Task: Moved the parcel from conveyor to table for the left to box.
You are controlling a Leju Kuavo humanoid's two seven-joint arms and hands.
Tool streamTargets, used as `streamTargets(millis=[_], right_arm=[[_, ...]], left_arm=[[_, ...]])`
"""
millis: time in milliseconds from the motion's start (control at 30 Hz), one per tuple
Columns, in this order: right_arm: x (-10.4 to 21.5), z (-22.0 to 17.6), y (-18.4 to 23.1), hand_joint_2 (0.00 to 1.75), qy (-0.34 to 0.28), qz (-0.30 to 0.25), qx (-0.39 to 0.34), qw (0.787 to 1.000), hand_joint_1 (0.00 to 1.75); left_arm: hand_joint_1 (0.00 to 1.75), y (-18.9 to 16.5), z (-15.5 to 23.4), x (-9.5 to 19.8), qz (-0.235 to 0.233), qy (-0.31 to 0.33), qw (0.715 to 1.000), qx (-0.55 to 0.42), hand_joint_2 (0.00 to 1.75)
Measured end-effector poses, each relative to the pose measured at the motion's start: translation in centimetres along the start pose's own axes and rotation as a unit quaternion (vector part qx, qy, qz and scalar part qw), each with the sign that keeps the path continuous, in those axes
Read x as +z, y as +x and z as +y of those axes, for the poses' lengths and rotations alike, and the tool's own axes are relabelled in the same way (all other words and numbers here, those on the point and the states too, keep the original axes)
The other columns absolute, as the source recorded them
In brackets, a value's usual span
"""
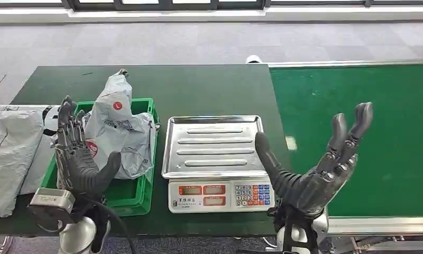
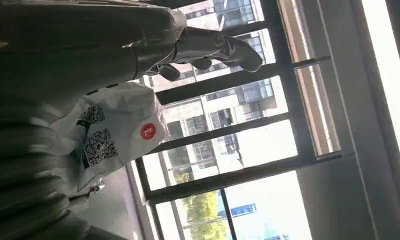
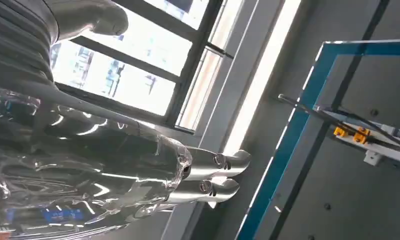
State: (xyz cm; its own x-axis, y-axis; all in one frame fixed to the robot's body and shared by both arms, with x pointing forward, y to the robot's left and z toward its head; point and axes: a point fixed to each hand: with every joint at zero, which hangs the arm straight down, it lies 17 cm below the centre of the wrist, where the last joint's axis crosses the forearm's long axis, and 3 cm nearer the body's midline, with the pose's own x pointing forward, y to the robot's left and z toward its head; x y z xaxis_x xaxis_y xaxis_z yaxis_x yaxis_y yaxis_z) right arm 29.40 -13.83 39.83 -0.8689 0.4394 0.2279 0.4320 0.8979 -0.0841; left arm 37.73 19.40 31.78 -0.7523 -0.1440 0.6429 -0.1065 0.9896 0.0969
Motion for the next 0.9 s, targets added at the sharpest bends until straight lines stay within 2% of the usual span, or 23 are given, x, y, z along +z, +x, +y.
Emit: streamTargets(millis=[533, 633, 733, 800, 900], right_arm=[[0.3, -0.5, -0.7, 1.75, -0.005, 0.014, -0.013, 1.0, 0.0], [0.4, -1.1, -1.9, 1.75, -0.019, 0.043, -0.048, 0.998, 0.0], [0.7, -0.3, -3.1, 1.75, -0.003, 0.083, -0.113, 0.99, 0.0], [1.0, 0.6, -3.1, 1.75, 0.022, 0.092, -0.149, 0.984, 0.0], [1.3, 0.9, -3.2, 1.75, 0.031, 0.095, -0.163, 0.982, 0.0]], left_arm=[[0.0, 3.6, 0.7, 0.1, -0.05, 0.011, 0.998, 0.037, 1.75], [0.0, 5.0, 1.1, 0.4, -0.071, 0.02, 0.996, 0.055, 1.75], [0.0, 6.4, 1.1, 0.8, -0.086, 0.018, 0.993, 0.073, 1.75], [0.0, 7.6, 0.8, 1.0, -0.097, 0.012, 0.992, 0.084, 1.75], [0.0, 8.4, 0.3, 1.2, -0.102, 0.004, 0.99, 0.092, 1.75]])
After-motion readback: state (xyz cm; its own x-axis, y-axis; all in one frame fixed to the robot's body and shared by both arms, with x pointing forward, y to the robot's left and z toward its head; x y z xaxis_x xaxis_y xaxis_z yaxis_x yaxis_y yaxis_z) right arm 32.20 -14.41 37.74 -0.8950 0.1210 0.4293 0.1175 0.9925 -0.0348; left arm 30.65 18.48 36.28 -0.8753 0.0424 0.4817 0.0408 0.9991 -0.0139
